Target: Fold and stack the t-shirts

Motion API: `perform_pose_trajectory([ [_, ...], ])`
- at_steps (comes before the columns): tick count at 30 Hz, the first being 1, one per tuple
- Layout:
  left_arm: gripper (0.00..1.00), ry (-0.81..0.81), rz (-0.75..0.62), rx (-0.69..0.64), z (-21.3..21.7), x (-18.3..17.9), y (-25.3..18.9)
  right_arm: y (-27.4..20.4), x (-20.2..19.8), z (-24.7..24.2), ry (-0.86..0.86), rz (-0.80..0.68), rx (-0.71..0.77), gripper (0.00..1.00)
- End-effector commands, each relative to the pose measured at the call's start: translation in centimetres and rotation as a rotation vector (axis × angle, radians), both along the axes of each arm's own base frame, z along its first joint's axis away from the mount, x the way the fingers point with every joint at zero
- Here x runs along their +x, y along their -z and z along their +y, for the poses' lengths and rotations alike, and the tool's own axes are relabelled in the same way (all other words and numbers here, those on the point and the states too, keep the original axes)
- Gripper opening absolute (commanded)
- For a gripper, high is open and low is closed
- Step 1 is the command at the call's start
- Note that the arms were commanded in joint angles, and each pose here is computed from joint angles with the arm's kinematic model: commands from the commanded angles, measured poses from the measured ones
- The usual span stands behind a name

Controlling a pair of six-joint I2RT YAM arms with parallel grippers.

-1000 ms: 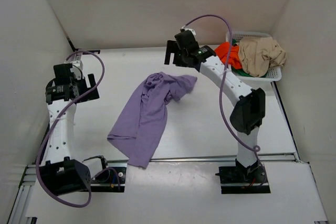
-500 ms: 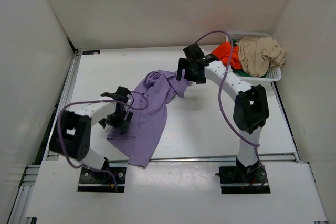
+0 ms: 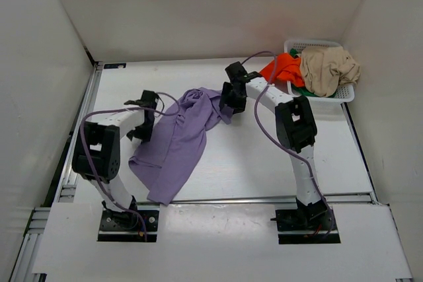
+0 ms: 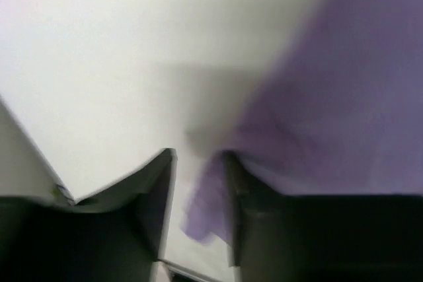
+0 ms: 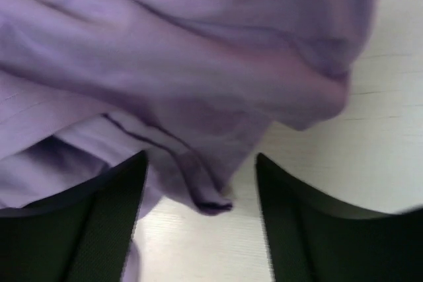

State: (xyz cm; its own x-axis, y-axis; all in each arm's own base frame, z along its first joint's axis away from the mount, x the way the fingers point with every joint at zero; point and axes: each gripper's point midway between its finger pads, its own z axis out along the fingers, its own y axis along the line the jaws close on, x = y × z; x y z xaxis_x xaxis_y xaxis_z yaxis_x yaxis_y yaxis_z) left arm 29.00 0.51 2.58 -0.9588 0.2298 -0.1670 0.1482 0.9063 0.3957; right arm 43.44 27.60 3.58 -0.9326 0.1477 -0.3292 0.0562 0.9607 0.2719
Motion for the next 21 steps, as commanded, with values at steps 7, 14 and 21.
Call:
perform_pose_trajectory([
  [7,0.91,0.067,-0.258,-0.301,-4.5,1.7,-9.3,-0.1,-3.4,1.9,-0.009,0.095,0.124,0.0],
  [14,0.89,0.198,0.163,-0.33,-7.4,-9.7,-3.3,-10.0,-6.2,-1.3,0.036,-0.097,0.158,0.0],
  [21,0.89,0.289,0.271,-0.269,-9.2,-10.6,-0.3,-18.2,-12.6,-6.7,0.115,-0.177,0.156,0.0],
])
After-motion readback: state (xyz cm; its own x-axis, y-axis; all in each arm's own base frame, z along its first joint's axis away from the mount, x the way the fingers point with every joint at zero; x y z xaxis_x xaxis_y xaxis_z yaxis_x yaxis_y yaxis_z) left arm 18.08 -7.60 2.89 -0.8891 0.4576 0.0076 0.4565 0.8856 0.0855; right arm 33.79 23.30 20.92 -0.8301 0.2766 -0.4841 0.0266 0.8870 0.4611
